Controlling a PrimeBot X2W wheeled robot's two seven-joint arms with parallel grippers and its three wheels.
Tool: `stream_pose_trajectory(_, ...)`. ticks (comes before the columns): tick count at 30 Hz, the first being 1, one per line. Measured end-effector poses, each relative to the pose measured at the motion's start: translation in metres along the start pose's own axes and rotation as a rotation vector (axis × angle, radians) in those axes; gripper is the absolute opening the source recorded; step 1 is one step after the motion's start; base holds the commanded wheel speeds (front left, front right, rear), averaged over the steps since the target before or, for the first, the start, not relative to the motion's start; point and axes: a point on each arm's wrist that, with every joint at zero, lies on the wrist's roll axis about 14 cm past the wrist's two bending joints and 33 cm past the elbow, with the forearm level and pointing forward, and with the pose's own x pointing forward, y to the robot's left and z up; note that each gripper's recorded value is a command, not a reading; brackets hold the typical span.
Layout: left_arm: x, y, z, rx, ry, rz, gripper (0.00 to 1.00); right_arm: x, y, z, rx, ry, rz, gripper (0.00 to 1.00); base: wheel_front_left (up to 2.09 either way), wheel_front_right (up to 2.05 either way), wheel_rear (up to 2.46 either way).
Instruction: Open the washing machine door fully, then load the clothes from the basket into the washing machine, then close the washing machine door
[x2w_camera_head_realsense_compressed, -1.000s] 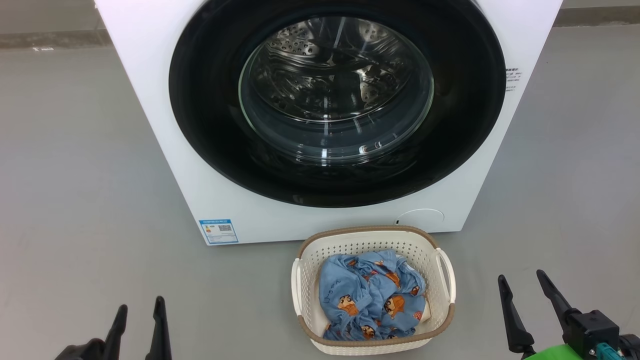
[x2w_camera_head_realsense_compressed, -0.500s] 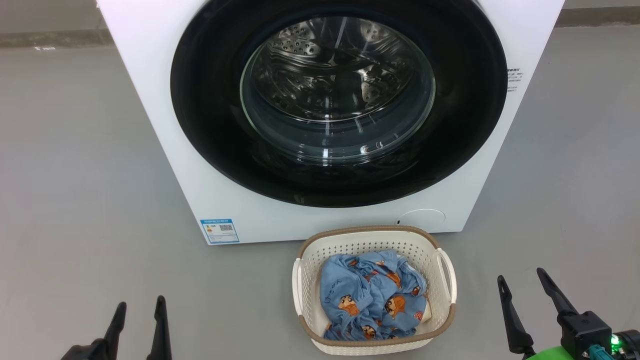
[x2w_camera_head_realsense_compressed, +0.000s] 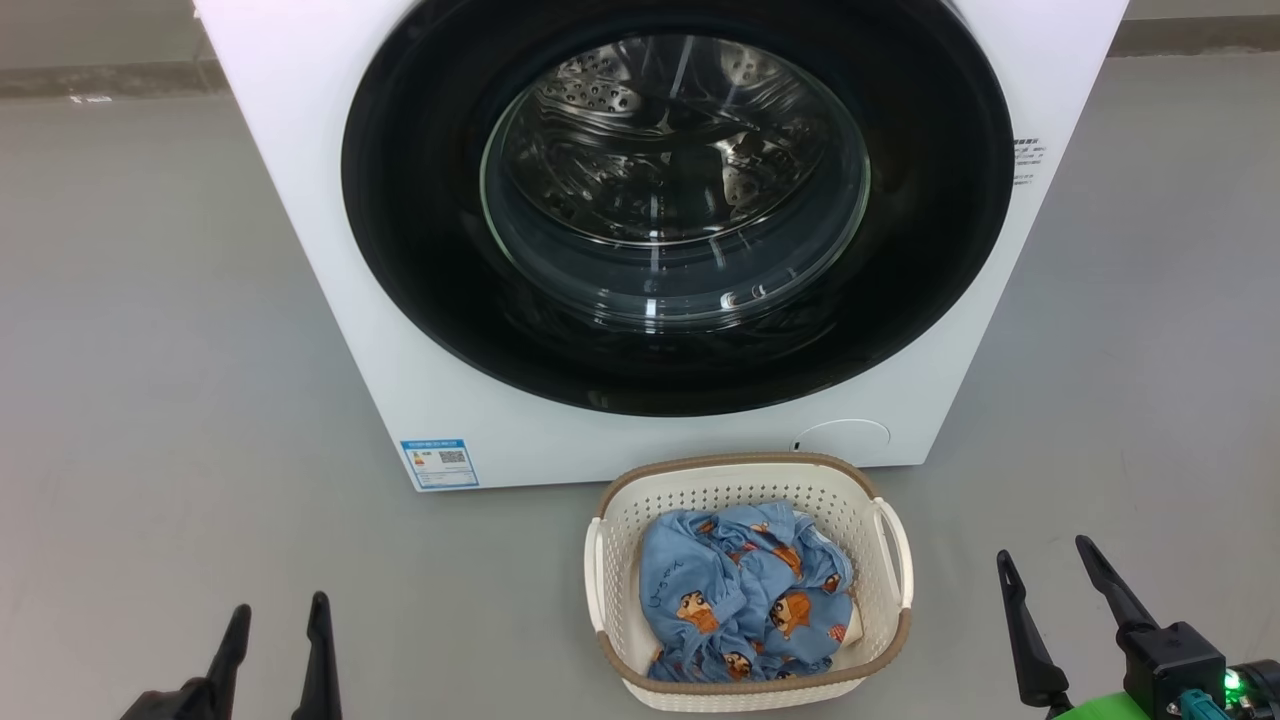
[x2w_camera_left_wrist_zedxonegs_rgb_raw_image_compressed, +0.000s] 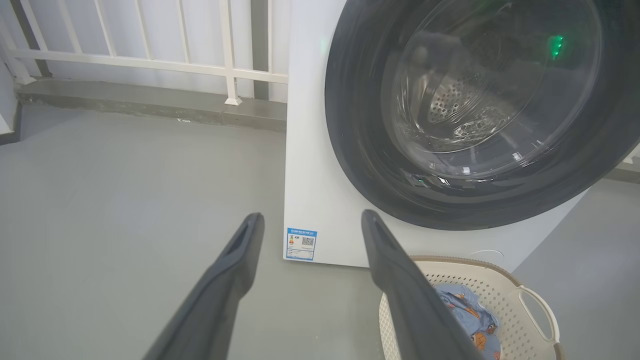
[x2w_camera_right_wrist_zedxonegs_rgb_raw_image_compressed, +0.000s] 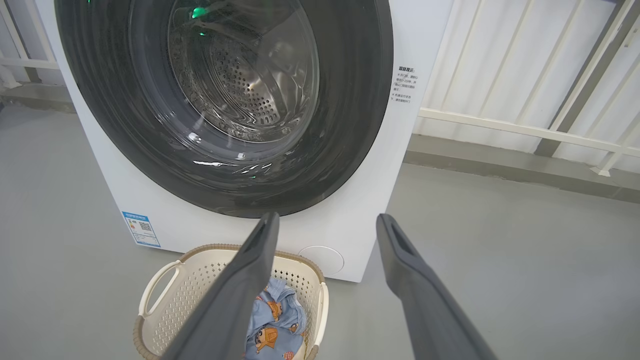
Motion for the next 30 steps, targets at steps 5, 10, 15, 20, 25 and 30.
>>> stream_pose_trajectory(5,0.0001,0.0005,0.0005,-0.007,-0.002,0.002,1.0,-0.0001,-0.0002,0.0002,0.0,0.0,-0.001,1.0,0.0,0.0,0.0)
stream_pose_trajectory(10,-0.0001,0.0009,0.0017,-0.023,-0.007,0.006,1.0,-0.0003,-0.0001,0.0011,0.0,-0.003,0.0,1.0,0.0,0.0,0.0)
stream_pose_trajectory(15,0.0,-0.0002,0.0023,-0.026,-0.009,0.003,1.0,-0.0012,-0.0005,0.0021,0.0,-0.006,-0.001,1.0,0.0,0.0,0.0)
stream_pose_trajectory(20,0.0004,-0.0024,0.0016,-0.026,-0.007,-0.004,1.0,-0.0019,-0.0013,0.0023,-0.001,-0.007,-0.004,1.0,0.16,0.16,-0.32)
stream_pose_trajectory(25,0.0008,-0.0027,0.0017,-0.024,-0.007,-0.007,1.0,-0.0025,-0.0018,0.0024,0.0,-0.007,-0.006,1.0,0.55,0.55,-1.1)
stream_pose_trajectory(30,0.0013,-0.0023,0.0016,-0.021,-0.006,-0.007,1.0,-0.0028,-0.0023,0.002,0.0,-0.006,-0.008,1.0,0.95,0.95,-1.89)
